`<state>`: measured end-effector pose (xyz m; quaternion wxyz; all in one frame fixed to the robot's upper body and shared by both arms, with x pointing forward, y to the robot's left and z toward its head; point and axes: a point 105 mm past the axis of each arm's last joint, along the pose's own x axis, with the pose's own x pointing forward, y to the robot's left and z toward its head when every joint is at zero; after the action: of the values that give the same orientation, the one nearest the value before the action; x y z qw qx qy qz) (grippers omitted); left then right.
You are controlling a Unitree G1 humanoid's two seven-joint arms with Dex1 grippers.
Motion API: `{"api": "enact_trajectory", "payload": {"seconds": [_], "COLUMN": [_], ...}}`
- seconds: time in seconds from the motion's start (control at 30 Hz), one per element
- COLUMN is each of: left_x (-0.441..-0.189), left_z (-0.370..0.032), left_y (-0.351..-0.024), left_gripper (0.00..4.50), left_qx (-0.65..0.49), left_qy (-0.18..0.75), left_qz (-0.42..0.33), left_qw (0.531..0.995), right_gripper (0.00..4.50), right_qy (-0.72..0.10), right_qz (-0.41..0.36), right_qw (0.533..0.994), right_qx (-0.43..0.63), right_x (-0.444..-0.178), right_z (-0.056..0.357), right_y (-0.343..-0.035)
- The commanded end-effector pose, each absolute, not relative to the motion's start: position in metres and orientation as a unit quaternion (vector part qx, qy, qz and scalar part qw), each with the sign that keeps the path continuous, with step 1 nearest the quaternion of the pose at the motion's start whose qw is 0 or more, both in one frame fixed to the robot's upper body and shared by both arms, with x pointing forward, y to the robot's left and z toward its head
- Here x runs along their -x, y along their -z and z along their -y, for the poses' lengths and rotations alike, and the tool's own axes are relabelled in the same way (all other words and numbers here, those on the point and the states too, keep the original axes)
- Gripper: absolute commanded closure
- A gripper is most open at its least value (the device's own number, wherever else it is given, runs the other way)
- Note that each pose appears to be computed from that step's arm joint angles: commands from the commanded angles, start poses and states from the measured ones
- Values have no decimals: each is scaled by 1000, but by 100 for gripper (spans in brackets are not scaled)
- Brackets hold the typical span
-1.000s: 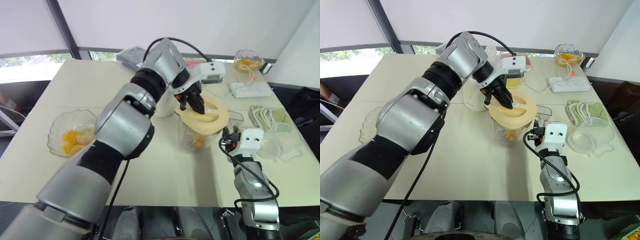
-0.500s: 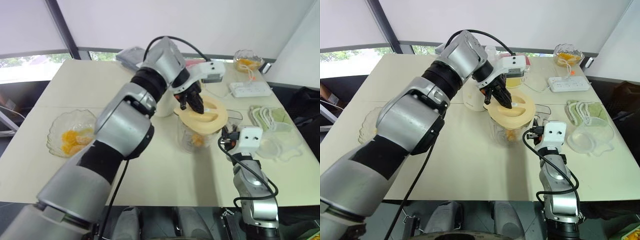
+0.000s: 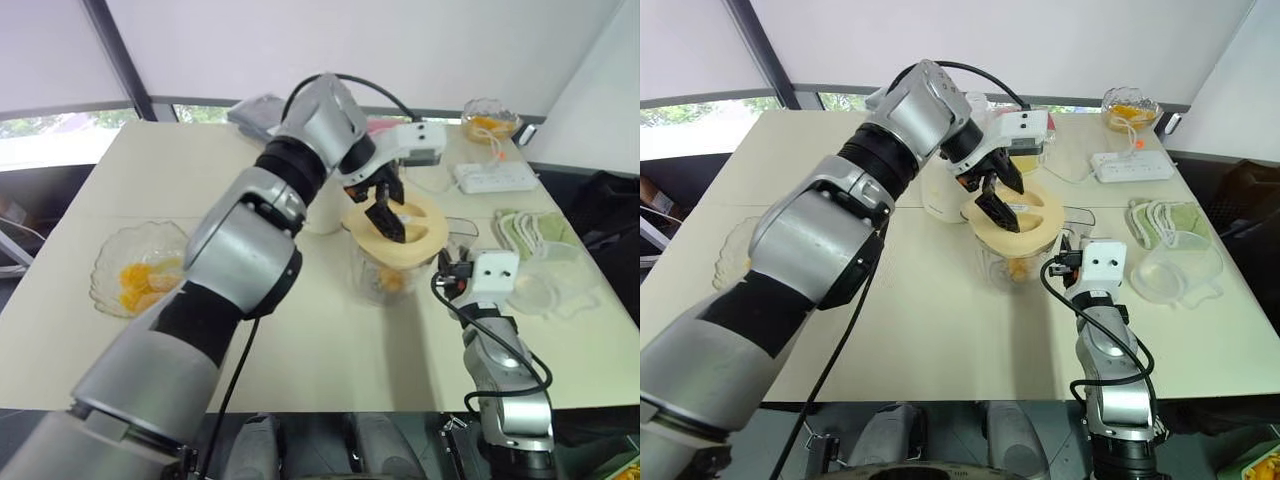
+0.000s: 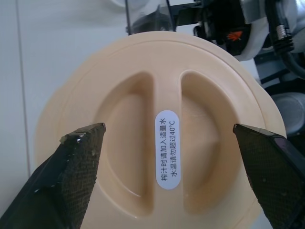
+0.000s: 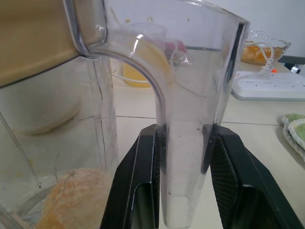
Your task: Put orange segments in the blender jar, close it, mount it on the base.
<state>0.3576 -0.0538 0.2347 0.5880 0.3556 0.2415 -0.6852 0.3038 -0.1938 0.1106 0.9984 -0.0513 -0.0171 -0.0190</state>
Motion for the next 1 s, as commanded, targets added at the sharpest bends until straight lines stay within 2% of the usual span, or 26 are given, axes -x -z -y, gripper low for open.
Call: {"api": "enact_trajectory", "payload": {"seconds": [0.03,0.2,0.47,0.67,0.83,0.9,1.0], "left_x": [-359,-364,-378,-402,-419,-428,-435], "left_z": [51,47,28,-4,-33,-49,-72], "left_y": [-225,-250,-310,-338,-342,-328,-293], "left_gripper": [5,5,5,5,5,5,5], "left_qx": [-337,-296,-209,-151,-89,-45,-62], "left_qy": [684,682,660,589,530,492,432], "left_qz": [-260,-227,-131,-53,14,7,18], "left_qw": [592,629,710,792,843,869,900], "right_gripper": [355,355,355,355,355,355,355], "right_qy": [-15,-17,-17,-26,-19,-11,3], "right_qz": [12,12,13,10,15,22,35], "right_qw": [998,998,998,997,998,998,998], "right_qx": [59,62,65,67,66,64,59], "right_x": [-305,-307,-309,-311,-314,-316,-318], "right_z": [181,183,188,190,196,200,207], "right_y": [-108,-108,-109,-108,-111,-115,-123]}}
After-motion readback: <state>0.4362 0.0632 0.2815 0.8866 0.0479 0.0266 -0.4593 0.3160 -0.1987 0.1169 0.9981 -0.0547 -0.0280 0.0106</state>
